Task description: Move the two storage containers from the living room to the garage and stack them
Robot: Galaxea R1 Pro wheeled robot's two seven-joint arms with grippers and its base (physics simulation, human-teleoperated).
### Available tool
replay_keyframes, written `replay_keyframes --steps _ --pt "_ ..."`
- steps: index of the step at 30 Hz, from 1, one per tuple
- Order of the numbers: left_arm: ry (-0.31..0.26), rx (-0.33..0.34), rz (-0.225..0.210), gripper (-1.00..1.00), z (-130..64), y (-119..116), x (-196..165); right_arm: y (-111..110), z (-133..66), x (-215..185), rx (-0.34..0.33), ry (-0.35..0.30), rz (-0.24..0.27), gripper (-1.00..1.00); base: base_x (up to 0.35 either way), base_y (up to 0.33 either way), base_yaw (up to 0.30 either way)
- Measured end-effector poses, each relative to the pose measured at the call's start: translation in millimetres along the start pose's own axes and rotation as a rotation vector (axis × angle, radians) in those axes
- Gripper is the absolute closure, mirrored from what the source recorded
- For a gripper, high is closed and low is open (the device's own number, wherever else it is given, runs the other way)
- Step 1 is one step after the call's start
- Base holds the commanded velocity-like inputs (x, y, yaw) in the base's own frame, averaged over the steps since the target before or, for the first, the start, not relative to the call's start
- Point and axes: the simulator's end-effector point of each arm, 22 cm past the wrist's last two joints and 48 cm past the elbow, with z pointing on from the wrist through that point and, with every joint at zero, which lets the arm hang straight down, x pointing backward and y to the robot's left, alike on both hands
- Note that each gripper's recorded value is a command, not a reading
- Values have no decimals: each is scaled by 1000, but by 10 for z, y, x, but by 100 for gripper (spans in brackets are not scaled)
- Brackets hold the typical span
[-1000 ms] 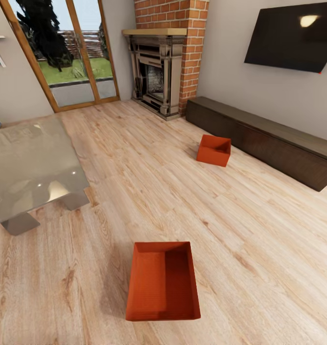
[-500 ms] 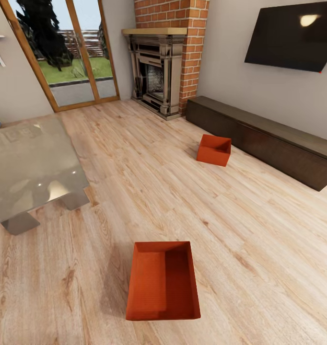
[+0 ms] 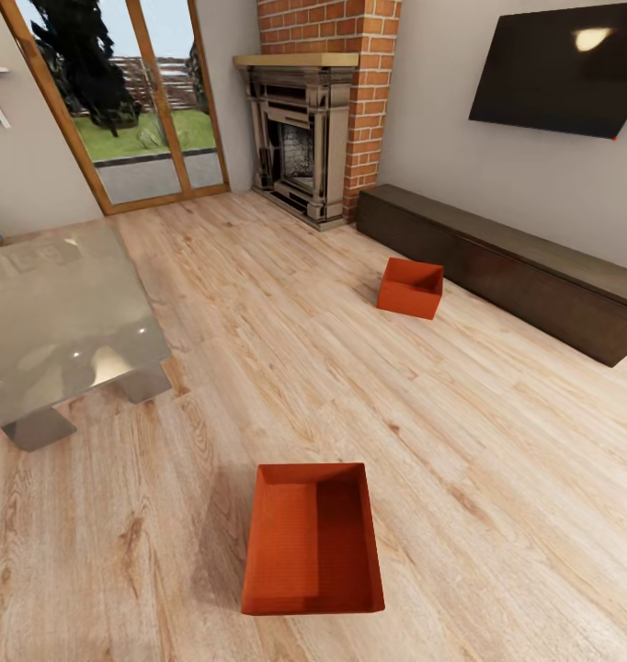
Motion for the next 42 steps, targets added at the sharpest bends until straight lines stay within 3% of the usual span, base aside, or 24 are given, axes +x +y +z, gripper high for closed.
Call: replay_keyframes --steps 1,2,4,6,7,10,11,14,16,18,20,21,24,26,27,30,34,42 --pt "-57 1 4 -100 -18 61 -408 -327 18 -242 45 29 -8 -100 0 0 0" --pt "-133 17 12 -100 -80 31 -882 -410 18 -411 61 21 -8 -100 0 0 0" --pt "-113 -8 19 -100 -103 244 -990 -500 12 -724 88 -11 -5 -100 0 0 0" --pt "-123 -32 16 -100 -177 464 -1401 -677 -44 -1432 156 -104 3 -100 0 0 0" --pt "-142 -31 11 -100 -214 466 -1625 -744 -87 -1747 185 -146 9 -100 0 0 0" --pt "-204 -17 2 -100 -328 345 -2208 -872 -233 -2490 238 -244 29 -100 0 0 0" --pt "-249 -18 -5 -100 -423 244 -2582 -904 -344 -2928 254 -301 42 -100 0 0 0" --pt "-335 -39 -26 -100 -654 49 -3265 -930 -530 -3519 275 -377 57 -100 0 0 0" --pt "-362 -47 -34 -100 -743 -34 -3478 -938 -617 -3754 283 -410 67 -100 0 0 0" --pt "-412 -35 -43 -100 -932 -293 -3873 -911 -795 -4191 295 -474 87 -100 0 0 0" --pt "-450 0 -40 -100 -1103 -645 -4162 -735 -889 -4456 279 -527 99 -100 0 0 0" --pt "-481 34 -16 -100 -1262 -1007 -4368 -408 -925 -4598 241 -581 101 -100 0 0 0" --pt "-534 62 43 -100 -1509 -1431 -4637 53 -937 -4669 182 -616 97 -100 0 0 0" --pt "-583 71 125 -100 -1704 -1794 -4786 372 -957 -4706 139 -635 93 -100 0 0 0" --pt "-619 73 207 -100 -1817 -2104 -4809 592 -970 -4721 102 -646 82 -100 0 0 0" --pt "-684 76 265 -100 -1940 -2340 -4864 945 -1011 -4756 42 -668 48 -100 0 0 0" --pt "-756 90 271 -100 -2063 -2445 -4964 1196 -1064 -4795 1 -693 7 -100 0 0 0" --pt "-784 98 262 -100 -2129 -2484 -5014 1293 -1079 -4796 -14 -700 -8 -100 0 0 0"
